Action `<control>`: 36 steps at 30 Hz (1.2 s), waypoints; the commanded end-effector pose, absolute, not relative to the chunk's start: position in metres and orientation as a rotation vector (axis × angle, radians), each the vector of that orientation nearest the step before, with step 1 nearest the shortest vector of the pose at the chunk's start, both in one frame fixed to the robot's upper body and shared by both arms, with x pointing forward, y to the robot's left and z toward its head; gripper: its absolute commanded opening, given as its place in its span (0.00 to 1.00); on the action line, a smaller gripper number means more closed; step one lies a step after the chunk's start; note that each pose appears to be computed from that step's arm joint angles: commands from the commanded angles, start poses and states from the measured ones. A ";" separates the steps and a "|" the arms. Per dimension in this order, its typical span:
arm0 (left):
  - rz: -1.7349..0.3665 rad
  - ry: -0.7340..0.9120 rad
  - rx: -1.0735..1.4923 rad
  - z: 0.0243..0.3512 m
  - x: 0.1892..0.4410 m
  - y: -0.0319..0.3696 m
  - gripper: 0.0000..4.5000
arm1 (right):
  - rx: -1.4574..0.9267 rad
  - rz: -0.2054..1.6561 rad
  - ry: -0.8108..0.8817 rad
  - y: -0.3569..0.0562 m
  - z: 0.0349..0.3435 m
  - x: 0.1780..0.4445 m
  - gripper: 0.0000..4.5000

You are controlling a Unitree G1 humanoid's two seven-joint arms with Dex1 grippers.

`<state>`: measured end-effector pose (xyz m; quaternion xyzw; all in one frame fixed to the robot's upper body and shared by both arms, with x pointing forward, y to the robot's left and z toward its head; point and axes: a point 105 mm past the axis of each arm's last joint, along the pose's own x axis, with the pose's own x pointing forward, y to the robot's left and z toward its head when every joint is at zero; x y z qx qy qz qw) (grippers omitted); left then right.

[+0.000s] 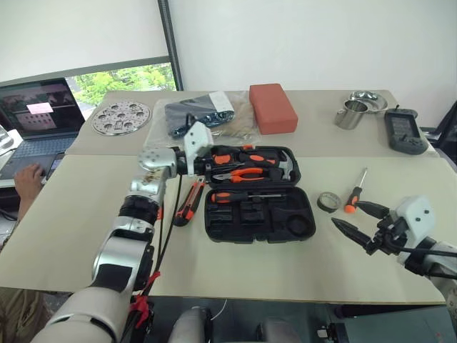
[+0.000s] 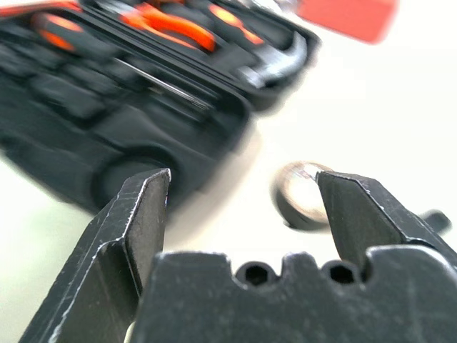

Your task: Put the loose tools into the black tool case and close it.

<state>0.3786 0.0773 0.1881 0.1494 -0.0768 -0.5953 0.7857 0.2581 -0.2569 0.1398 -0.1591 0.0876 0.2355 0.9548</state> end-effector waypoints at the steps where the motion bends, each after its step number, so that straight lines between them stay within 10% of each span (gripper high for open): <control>1: -1.307 -0.209 0.307 0.212 0.357 0.090 0.86 | -0.360 0.400 0.189 -0.270 0.145 0.269 0.85; 3: -1.329 -0.190 0.300 0.215 0.343 0.096 0.99 | -0.360 0.350 0.202 -0.279 0.146 0.276 0.85; 13: -1.372 -0.088 0.269 0.219 0.292 0.115 0.99 | -0.195 0.074 0.345 -0.303 0.135 0.314 0.85; 33: -1.386 -0.099 0.306 0.222 0.286 0.109 0.99 | -0.017 -0.213 0.456 -0.317 0.115 0.344 0.85; 36: -1.388 -0.097 0.315 0.222 0.286 0.109 1.00 | -0.021 -0.210 0.461 -0.316 0.113 0.345 0.70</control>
